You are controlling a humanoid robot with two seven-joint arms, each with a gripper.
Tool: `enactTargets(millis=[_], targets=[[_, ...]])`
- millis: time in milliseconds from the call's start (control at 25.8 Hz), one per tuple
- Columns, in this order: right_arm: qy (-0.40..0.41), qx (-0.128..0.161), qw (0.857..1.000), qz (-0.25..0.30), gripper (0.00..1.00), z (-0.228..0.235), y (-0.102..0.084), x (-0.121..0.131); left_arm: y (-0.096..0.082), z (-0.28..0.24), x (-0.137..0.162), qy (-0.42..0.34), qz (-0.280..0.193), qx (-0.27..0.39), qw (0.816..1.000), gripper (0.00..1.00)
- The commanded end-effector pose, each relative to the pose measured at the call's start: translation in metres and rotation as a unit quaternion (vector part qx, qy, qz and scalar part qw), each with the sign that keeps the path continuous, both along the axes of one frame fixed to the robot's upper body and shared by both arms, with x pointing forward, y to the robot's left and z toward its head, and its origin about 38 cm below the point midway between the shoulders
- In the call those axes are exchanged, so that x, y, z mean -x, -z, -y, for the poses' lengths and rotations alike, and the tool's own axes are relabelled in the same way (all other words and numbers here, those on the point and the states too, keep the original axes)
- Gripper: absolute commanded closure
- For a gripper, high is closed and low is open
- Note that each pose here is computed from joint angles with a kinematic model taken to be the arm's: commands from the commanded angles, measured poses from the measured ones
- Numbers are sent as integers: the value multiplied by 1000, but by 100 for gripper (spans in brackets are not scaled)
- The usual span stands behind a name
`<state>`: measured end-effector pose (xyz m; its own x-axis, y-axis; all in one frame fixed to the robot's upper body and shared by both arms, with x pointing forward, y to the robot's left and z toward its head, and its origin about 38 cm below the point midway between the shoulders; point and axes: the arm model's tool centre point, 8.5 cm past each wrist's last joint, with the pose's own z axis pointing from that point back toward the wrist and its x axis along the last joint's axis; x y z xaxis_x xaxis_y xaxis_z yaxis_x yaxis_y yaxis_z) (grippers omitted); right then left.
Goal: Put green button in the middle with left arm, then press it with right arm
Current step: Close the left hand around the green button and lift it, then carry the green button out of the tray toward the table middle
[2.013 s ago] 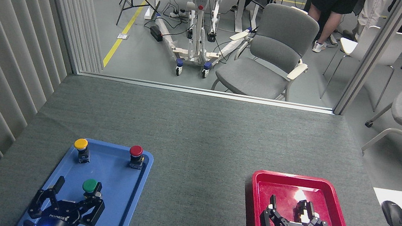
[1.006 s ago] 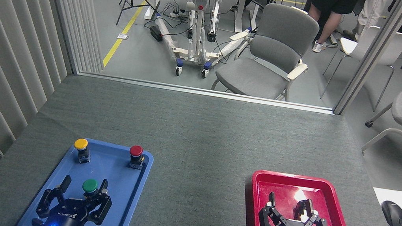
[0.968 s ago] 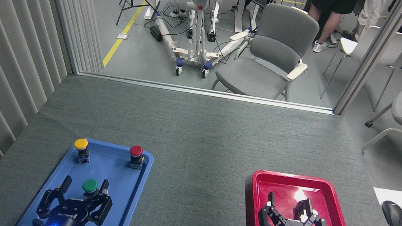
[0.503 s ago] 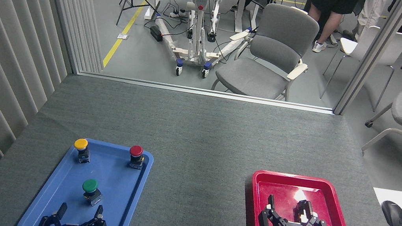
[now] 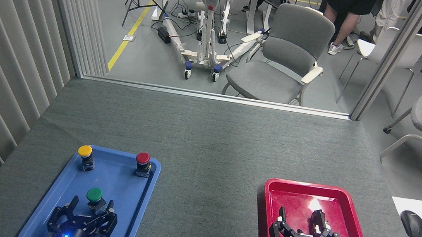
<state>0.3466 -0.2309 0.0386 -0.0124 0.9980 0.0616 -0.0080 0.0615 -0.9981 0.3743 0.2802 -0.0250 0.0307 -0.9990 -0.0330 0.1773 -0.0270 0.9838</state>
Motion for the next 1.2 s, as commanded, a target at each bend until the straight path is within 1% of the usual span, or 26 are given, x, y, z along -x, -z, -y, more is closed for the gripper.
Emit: enactTargets(millis=[0, 116, 155, 194, 232, 271, 387, 426, 503, 581, 658, 735, 774, 890, 968, 1045, 1161], targets=[[-2, -2, 1000, 0, 0, 0, 0, 0, 7, -3, -9, 2, -16, -4, 1000, 36], [-3, -3, 1000, 0, 0, -1, 1, 0, 6, -5, -10, 4, -14, -6, 1000, 62], [-4, -2, 1000, -1, 0, -1, 2, 0, 6, -5, -10, 4, -12, -6, 1000, 72], [-4, -3, 1000, -2, 0, -1, 3, 0, 6, -6, -10, 4, -8, -7, 1000, 85], [-6, -3, 1000, -2, 0, -1, 3, 0, 6, -6, -10, 4, -6, -7, 1000, 95], [-6, -2, 1000, -2, 0, -1, 3, 0, 6, -7, -10, 4, -6, -8, 1000, 100], [-7, -1, 1000, -3, 0, 0, 3, 1, 4, -12, -8, 6, -4, -14, 1000, 100], [-8, 0, 1000, -2, 0, 1, 3, 1, 0, -11, -8, 9, 2, -14, 1000, 100], [-5, 3, 1000, -2, 0, 3, 3, 1, -19, -6, -8, 31, 31, -13, 999, 100], [-3, 5, 1000, -2, 0, 4, 2, 0, -50, 13, -14, 106, 74, -9, 992, 100], [-3, 6, 1000, -1, 0, 4, 1, -1, -70, 52, -23, 178, 101, 2, 979, 100], [-5, 6, 1000, -2, 0, 3, 2, -1, -83, 108, -36, 236, 116, 20, 964, 100], [-5, 6, 1000, -2, 0, 4, 2, 0, -79, 136, -39, 260, 108, 29, 959, 100], [-5, 7, 1000, -1, 0, 4, 2, 0, -42, 212, -43, 305, 42, 45, 950, 100], [-4, 8, 1000, -2, 0, 5, 2, 0, -26, 236, -39, 306, 17, 21, 952, 100], [-6, 7, 1000, -2, 0, 4, 2, 0, -20, 245, -33, 303, 13, -1, 953, 100], [-6, 7, 1000, -3, 0, 4, 3, 1, -18, 256, -27, 306, 15, -16, 952, 100]])
